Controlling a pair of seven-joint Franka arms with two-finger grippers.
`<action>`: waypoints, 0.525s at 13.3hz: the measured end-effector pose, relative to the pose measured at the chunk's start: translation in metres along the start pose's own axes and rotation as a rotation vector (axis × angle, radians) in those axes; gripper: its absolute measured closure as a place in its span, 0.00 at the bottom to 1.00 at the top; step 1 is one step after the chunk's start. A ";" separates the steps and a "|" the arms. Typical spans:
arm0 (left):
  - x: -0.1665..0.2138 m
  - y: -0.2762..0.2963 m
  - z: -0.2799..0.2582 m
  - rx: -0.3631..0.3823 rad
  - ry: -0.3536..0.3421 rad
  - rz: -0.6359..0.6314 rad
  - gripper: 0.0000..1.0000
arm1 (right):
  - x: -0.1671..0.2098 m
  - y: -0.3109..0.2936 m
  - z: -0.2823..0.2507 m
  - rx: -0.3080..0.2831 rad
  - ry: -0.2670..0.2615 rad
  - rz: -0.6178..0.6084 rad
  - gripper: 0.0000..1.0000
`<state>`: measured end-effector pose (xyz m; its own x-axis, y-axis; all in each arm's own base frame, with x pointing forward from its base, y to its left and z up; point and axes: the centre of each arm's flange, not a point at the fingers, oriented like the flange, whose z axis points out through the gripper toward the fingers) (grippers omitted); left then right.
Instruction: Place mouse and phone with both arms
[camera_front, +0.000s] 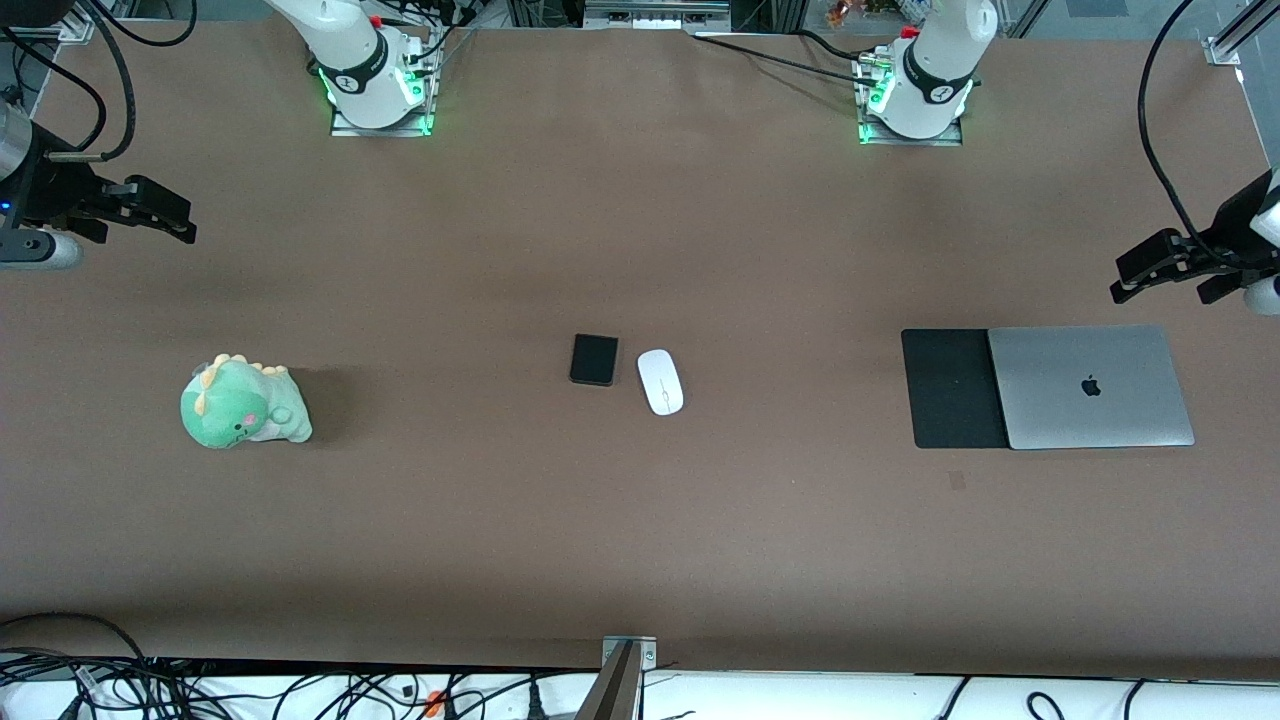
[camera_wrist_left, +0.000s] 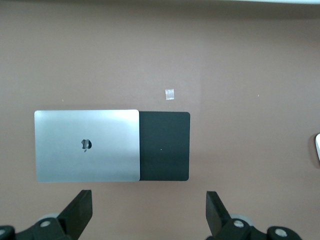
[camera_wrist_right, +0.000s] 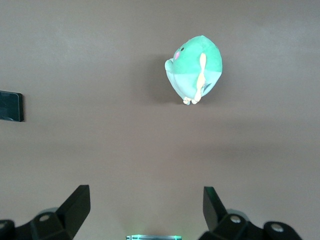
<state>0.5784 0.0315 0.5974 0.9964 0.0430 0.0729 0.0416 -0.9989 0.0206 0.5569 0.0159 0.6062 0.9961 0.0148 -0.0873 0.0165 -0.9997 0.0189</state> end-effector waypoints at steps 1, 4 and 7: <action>0.001 0.001 -0.004 0.000 0.008 0.002 0.00 | 0.000 0.000 0.000 0.000 0.000 0.000 0.00; 0.003 0.004 -0.002 -0.006 0.002 0.004 0.00 | 0.000 0.000 0.000 0.000 0.000 0.000 0.00; 0.007 -0.001 0.026 -0.037 -0.085 -0.016 0.00 | 0.000 0.000 0.000 0.000 0.000 0.000 0.00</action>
<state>0.5871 0.0322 0.5717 0.9984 0.0561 -0.0124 0.0567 -0.9967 0.0577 0.5569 0.0159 0.6060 0.9960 0.0148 -0.0876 0.0166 -0.9997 0.0189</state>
